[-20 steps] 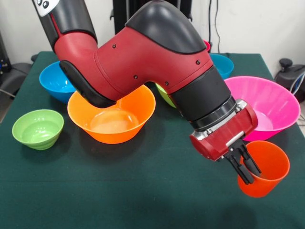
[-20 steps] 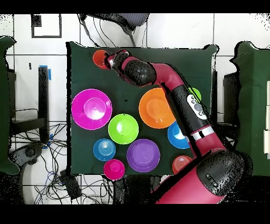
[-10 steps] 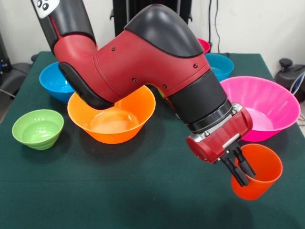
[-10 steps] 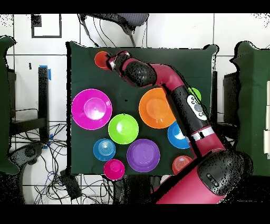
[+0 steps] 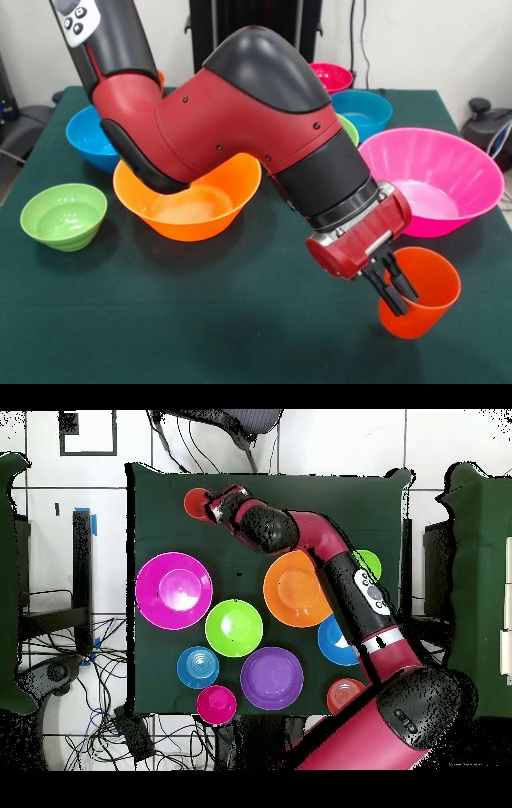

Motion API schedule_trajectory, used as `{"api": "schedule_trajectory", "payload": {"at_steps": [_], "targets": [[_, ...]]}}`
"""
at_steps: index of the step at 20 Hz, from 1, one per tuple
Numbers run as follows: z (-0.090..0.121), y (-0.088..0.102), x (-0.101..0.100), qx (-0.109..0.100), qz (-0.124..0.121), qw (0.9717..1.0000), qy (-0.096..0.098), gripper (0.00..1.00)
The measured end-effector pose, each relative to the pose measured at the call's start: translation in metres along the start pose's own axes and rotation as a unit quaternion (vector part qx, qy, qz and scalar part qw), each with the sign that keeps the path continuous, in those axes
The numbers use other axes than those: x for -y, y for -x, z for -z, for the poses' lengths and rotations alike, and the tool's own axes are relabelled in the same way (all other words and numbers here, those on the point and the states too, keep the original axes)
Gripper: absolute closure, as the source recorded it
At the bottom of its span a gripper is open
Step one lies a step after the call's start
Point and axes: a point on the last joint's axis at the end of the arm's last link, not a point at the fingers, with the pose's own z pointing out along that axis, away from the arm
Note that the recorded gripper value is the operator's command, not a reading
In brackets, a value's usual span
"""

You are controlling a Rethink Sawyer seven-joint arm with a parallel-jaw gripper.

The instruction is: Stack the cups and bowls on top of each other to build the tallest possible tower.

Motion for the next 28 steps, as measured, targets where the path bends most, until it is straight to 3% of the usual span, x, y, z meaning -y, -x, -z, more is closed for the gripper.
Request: {"api": "schedule_trajectory", "payload": {"at_steps": [20,21,28], "targets": [[-0.0043,-0.0066,-0.0015,-0.001,0.0,1.0,0.003,1.0],[-0.0041,-0.0064,-0.0014,-0.001,0.0,1.0,0.003,0.0],[-0.0032,-0.0051,-0.001,-0.001,0.001,1.0,0.002,0.0]]}}
